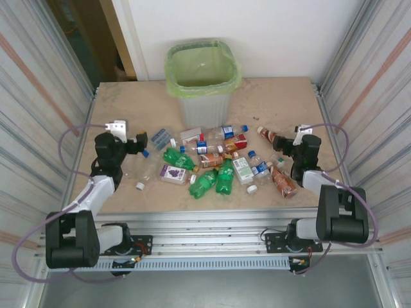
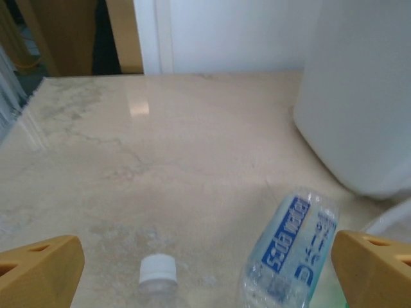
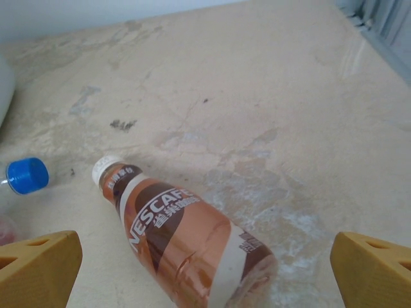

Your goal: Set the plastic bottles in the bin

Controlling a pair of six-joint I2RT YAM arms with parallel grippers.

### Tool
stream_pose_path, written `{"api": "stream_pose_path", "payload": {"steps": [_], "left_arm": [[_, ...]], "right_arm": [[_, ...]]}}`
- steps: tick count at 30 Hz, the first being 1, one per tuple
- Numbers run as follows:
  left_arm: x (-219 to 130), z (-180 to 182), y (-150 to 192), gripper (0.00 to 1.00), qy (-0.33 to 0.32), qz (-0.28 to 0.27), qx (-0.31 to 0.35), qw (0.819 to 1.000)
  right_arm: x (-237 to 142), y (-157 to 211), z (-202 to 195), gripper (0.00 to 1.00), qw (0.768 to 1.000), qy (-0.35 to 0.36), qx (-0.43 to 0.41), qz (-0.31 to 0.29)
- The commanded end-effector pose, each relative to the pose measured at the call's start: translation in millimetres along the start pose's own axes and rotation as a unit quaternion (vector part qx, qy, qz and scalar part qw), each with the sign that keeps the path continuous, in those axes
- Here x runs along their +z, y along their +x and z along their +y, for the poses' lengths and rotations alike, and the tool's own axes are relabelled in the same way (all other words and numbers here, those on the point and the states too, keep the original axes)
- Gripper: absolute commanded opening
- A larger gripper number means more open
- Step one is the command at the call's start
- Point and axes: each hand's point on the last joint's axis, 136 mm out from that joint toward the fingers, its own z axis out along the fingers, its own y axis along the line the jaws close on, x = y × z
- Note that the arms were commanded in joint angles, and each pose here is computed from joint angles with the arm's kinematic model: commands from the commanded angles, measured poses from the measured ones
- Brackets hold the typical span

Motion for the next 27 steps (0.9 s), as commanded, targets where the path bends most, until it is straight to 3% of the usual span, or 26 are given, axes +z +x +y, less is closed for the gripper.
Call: {"api": "stream_pose_path", "payload": {"steps": [1,5,11,19,27], "left_arm": [[-15.5,18.6,-5.4,0.99,-0.056,0.036,-0.045,0.997],[-36.5,47.0,0.5,0.99,-0.151,0.084,-0.099,0.98],[-68.0,66.4,18.9,0.99,-0.231,0.152,-0.161,0.947],[-102.9,64.9,67.0,0.99,-0.245,0.262,-0.216,0.908],[-102.0,64.1,112.5,0.99,-0.223,0.334,-0.278,0.872]], "right_arm": [[-17.6,-31.1,-8.8,0.98,0.999,0.032,0.019,-0.023],[-35.0,-45.9,-10.6,0.98,0.998,0.044,0.038,-0.022],[-49.6,-52.9,-11.1,0.98,0.996,0.06,0.073,0.001],[-67.6,-50.3,-7.9,0.98,0.992,0.076,0.095,0.037],[-78.6,-45.9,3.3,0.98,0.991,0.09,0.077,0.06]]}}
